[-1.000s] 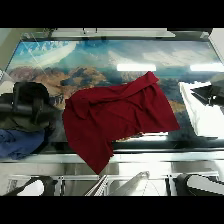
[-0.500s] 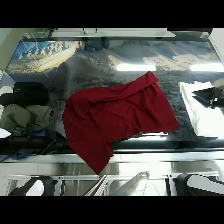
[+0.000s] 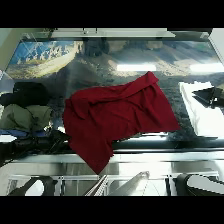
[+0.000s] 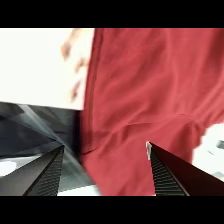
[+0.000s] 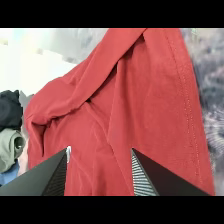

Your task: Fold the shirts.

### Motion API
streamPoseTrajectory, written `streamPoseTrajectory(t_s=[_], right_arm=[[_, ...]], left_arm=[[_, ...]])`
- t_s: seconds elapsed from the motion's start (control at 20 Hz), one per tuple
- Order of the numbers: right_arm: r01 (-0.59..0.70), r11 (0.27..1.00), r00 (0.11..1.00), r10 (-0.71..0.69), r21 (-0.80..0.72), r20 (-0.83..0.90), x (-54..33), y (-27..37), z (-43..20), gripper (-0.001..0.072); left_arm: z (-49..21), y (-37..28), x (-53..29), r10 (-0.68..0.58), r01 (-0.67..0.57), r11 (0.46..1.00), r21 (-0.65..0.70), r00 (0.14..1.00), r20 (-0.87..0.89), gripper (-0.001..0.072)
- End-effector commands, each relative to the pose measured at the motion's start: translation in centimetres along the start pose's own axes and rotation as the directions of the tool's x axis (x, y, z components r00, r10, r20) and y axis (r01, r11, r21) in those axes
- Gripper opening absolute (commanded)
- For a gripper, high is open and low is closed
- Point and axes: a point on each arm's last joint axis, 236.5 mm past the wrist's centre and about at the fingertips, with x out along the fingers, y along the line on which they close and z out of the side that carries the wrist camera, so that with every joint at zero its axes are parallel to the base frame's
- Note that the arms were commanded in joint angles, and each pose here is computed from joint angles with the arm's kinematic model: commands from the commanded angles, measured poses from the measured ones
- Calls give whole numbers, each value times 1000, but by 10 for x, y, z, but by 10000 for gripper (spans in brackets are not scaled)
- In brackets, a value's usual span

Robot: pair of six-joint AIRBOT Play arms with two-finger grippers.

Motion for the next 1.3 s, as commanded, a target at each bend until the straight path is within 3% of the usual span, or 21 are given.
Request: streamPoseTrajectory(t_s=[0.0, 0.1, 0.2, 0.35, 0.4, 0.5, 0.55, 0.6, 1.05, 1.25], right_arm=[[-2, 1000, 1000, 2, 0, 4, 0, 1, 1, 431], [-3, 1000, 1000, 3, 1, 4, 0, 1, 1, 431], [-3, 1000, 1000, 3, 1, 3, 0, 1, 1, 431], [-2, 1000, 1000, 2, 4, 2, 0, -1, 0, 432], [2, 1000, 1000, -2, 6, -5, 1, -3, -1, 432], [22, 1000, 999, -21, 14, -37, 2, -12, -9, 432], [40, 999, 997, -39, 19, -71, 3, -20, -17, 432], [64, 998, 992, -60, 30, -107, 4, -28, -26, 432], [328, 945, 820, -279, 10, -500, 18, -106, -118, 432], [319, 947, 795, -257, 20, -549, 27, -110, -133, 432]], left_arm=[[-1, 9, 16, -22, 21, 1000, -13, 999, -41, 566], [5, -11, 23, -137, 136, 990, -27, 990, -36, 556], [5, -23, 24, -210, 210, 978, -5, 976, -58, 333], [5, -30, 22, -238, 238, 971, -4, 967, -94, 319], [8, -32, 21, -239, 240, 971, 6, 967, -88, 285], [14, -38, 15, -237, 240, 970, 44, 970, -64, 157], [17, -40, 10, -232, 235, 969, 71, 971, -51, 25], [20, -44, 6, -230, 232, 968, 95, 973, -36, -2], [31, -58, -25, -171, 143, 965, 222, 979, 111, 5], [32, -65, -33, -173, 135, 961, 241, 975, 141, 5]])
